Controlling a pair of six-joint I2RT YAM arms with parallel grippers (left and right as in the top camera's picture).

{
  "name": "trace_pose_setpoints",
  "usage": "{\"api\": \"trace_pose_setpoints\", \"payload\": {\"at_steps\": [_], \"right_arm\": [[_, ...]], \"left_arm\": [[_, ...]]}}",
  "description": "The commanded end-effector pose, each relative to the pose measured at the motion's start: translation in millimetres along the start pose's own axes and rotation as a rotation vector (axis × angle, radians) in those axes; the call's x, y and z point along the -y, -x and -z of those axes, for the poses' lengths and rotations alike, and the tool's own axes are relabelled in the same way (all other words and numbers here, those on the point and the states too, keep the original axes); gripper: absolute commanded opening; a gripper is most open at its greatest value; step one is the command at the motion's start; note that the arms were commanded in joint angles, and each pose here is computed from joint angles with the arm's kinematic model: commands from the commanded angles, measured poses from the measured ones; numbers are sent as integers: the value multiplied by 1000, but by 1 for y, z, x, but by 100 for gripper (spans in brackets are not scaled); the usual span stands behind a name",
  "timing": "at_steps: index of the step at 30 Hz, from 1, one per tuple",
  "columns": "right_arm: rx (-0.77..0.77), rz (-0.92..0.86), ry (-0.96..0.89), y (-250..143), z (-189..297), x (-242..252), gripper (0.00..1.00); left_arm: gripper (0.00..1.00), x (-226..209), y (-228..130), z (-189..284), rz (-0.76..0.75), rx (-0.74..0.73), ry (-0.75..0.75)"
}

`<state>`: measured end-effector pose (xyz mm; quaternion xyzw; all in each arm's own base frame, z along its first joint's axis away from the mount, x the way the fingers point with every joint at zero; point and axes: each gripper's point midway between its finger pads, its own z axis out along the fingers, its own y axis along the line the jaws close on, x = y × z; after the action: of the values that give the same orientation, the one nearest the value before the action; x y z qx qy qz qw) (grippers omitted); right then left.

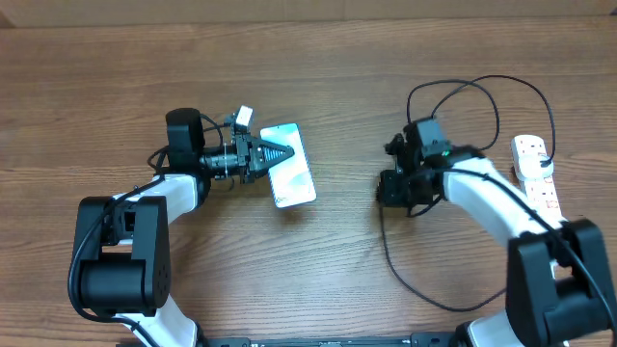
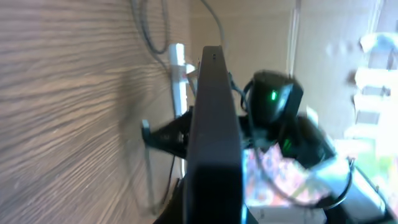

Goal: Plug charger to phone and switch on socket
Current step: 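Carry the plug with the right gripper toward the phone's bottom edge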

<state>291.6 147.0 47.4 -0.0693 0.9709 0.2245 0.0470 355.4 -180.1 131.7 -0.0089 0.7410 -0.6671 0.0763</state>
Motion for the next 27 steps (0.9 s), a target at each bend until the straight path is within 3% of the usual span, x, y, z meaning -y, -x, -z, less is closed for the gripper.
{"api": "trace_pose_setpoints", "payload": {"at_steps": [1,5,9,14,27], "right_arm": [[82,280,440,1,63,-87,4],[58,363,642,-25,89,-119,4],[15,430,732,-49,86,-130,4],[4,503,771,-67,66,-134,4],[114,386,860,-33,55,-143,4]], "left_arm": [[4,21,-10,1,-76,-95,-87],[4,38,0,1,-124,-75,-96],[4,53,10,2,-166,-30,-102],[4,55,20,2,-106,23,-96],[4,54,26,2,-81,57,-91]]}}
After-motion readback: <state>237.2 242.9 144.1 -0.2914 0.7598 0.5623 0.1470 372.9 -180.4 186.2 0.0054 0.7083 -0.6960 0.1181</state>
